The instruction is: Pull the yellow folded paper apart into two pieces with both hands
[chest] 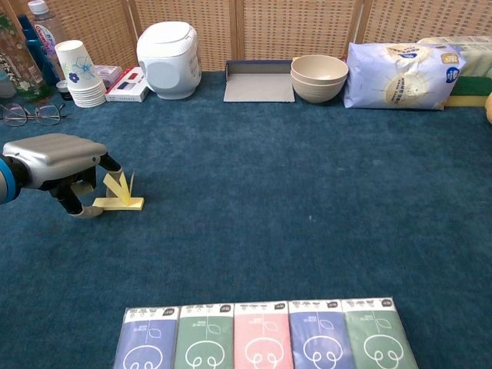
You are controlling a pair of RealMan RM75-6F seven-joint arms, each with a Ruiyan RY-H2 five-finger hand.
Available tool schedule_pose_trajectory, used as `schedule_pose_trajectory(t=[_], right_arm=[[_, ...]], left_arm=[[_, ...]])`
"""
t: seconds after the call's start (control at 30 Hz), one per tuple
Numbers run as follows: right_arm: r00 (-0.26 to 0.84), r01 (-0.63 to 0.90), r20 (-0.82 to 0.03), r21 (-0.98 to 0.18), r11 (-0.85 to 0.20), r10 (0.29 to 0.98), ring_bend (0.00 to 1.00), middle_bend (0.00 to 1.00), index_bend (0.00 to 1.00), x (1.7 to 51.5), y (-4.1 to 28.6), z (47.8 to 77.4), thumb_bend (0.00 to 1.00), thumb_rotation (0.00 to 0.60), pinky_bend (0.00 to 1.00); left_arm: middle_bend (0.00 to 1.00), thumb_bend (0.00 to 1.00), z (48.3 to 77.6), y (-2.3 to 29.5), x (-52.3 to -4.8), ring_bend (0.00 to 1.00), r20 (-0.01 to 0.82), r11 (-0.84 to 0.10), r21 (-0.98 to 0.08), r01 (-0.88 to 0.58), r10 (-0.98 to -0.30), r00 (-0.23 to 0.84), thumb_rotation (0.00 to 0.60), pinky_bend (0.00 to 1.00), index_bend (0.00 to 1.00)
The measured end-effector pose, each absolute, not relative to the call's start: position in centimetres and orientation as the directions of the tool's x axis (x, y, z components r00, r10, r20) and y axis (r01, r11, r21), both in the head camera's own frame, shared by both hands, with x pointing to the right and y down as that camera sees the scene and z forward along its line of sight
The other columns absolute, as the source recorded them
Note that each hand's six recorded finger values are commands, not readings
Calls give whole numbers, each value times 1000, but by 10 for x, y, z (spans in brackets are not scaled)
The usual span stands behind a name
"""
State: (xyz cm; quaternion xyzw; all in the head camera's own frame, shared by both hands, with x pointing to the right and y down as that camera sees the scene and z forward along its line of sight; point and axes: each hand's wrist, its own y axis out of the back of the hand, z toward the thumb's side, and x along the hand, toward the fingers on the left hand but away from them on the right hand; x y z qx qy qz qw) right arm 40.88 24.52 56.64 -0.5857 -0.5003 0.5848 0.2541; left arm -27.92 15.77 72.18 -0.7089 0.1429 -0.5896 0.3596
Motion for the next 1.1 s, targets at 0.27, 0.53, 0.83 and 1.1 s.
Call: schedule_pose_trajectory(t=[0.27,0.53,0.83,1.1], right_arm=[[-189,290,-425,-886,-363,885,126,211,137,410,247,564,443,600,221],[-171,302,-410,-887,-349,896,126,211,137,406,243,560,443,600,221],[-50,395,-417,-843,-365,907,126,211,137,378,227,564,443,600,221],[103,528,-423,-743,-410,900,126,208,130,336,210,574,442,600,221]], left_arm=[[935,368,721,158,-280,1000,743,-706,-668,235,-619,256,600,908,567],[943,377,704,144,-277,1000,710,-677,-702,220,-642,289,600,907,589],[952,377,662,104,-279,1000,631,-590,-773,233,-678,377,600,908,592],[951,377,633,80,-260,1000,564,-485,-824,294,-647,513,600,908,595]])
